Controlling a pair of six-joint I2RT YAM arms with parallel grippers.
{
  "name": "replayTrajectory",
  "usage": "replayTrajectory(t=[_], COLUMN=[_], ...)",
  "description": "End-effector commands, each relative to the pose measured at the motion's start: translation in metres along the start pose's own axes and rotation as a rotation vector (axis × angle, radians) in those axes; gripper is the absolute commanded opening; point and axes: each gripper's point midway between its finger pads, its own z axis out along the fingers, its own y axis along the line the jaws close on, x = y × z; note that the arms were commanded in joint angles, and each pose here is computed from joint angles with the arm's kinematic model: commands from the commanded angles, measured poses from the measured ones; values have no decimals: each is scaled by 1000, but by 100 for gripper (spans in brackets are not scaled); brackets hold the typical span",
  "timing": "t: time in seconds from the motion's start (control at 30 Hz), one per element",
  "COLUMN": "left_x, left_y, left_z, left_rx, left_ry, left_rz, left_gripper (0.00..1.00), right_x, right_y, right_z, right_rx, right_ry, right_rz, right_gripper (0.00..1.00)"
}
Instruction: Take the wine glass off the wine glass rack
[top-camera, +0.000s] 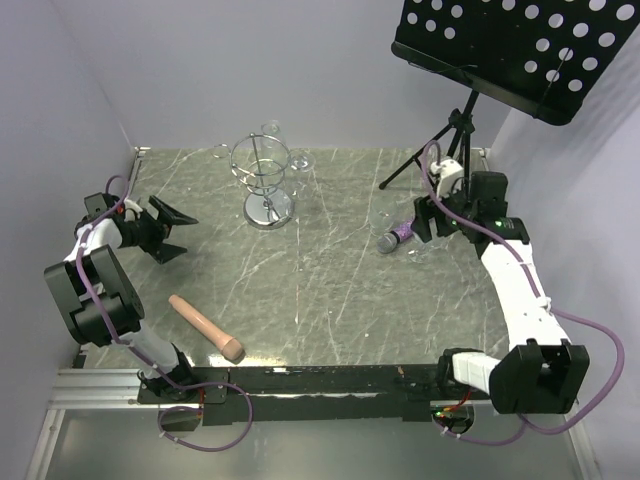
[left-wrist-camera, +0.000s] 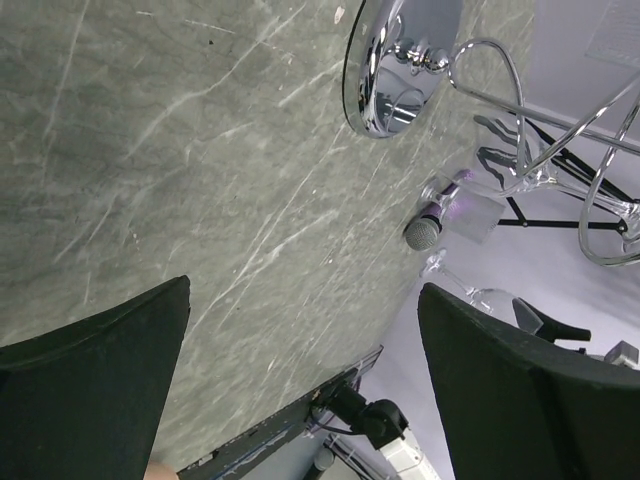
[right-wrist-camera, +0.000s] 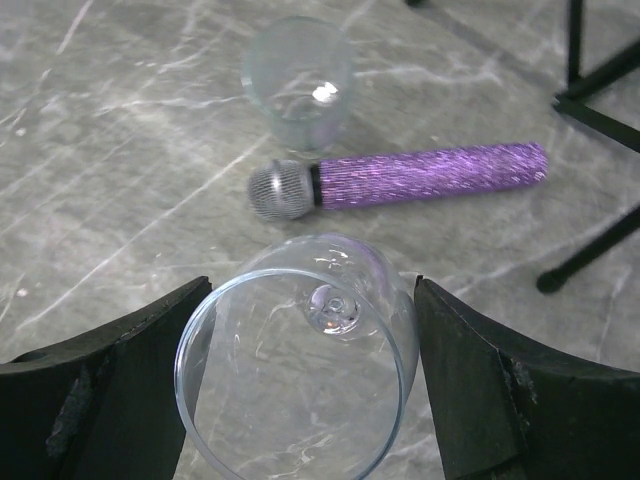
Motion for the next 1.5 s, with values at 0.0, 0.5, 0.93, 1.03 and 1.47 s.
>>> replayTrajectory(t=[0.0,0.5,0.93,1.03,1.47], left_x=[-14,-9,-10,-10,-13], left_y=[-9,-6,-10,-11,-13], left_z=[-8,-11,-14,-15,-14], left_rx=[13,7,11,13,22], left_ry=[-44,-70,-86,-88,-87], left_rz=[53,58,70,74,69], left_gripper=[100,100,100,100,100], right_x=[-25,-3,-3,-2,1], right_y=[-31,-72,-87,-88,-91], right_z=[-1,17,29,31,35], right_rx=[75,139,138,136,139], right_ry=[-120,-102,-87,-83,-59], right_rz=[26,135,189,193,231], right_gripper=[41,42,43,45,55])
